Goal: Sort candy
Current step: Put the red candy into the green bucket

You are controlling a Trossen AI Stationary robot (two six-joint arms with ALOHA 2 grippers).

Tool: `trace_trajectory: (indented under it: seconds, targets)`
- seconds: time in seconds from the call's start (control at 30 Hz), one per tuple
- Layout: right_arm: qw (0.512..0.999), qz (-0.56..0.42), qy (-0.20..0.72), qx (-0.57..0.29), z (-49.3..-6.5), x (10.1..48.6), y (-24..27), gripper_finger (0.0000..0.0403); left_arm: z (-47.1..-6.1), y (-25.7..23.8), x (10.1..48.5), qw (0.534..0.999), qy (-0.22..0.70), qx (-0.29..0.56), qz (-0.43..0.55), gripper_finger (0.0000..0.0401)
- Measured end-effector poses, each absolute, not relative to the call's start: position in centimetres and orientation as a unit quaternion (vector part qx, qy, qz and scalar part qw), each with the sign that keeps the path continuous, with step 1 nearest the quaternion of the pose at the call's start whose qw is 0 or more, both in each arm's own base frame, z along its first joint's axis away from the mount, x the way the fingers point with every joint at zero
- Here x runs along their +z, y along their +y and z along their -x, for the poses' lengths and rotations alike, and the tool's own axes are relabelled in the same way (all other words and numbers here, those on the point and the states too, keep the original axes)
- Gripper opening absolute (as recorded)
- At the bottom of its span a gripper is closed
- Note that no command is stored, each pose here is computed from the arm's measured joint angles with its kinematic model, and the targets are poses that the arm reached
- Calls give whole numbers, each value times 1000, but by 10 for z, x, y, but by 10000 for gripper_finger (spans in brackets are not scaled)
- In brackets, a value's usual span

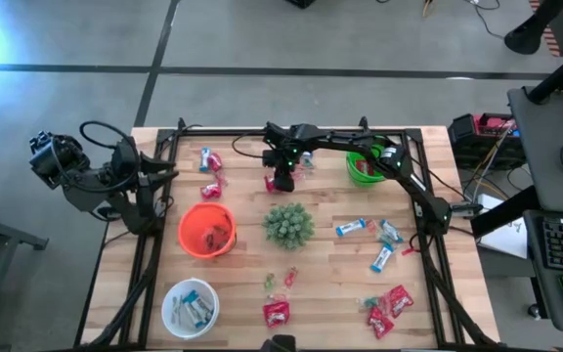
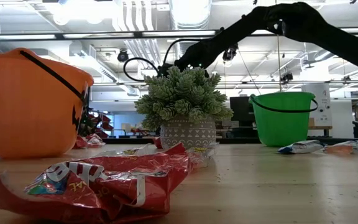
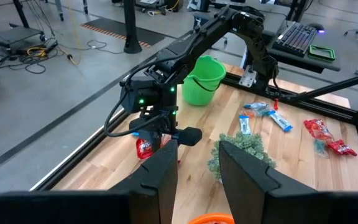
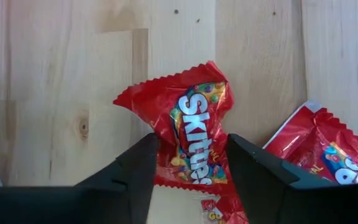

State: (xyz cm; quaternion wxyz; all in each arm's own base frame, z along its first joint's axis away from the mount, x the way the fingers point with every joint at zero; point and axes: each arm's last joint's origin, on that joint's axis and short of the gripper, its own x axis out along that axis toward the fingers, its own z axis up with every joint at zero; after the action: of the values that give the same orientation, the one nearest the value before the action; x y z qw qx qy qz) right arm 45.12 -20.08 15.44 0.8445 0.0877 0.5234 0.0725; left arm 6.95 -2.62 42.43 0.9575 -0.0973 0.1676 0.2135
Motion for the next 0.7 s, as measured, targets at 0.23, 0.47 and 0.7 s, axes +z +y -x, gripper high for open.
trace_trajectory:
  seconds: [0.23,0.47,0.7]
  targets:
    - [842,-106,525,61,-451,154,-201,46,-69,-26,424,957,168,214,97,100]
    - [843,-126,521,45,-448,176,-199,11,-68,-25,424,958,167,213,99,100]
    - [851,-140,505,34,-446,223,-196,9,-67,-24,425,956,162,215,114,100]
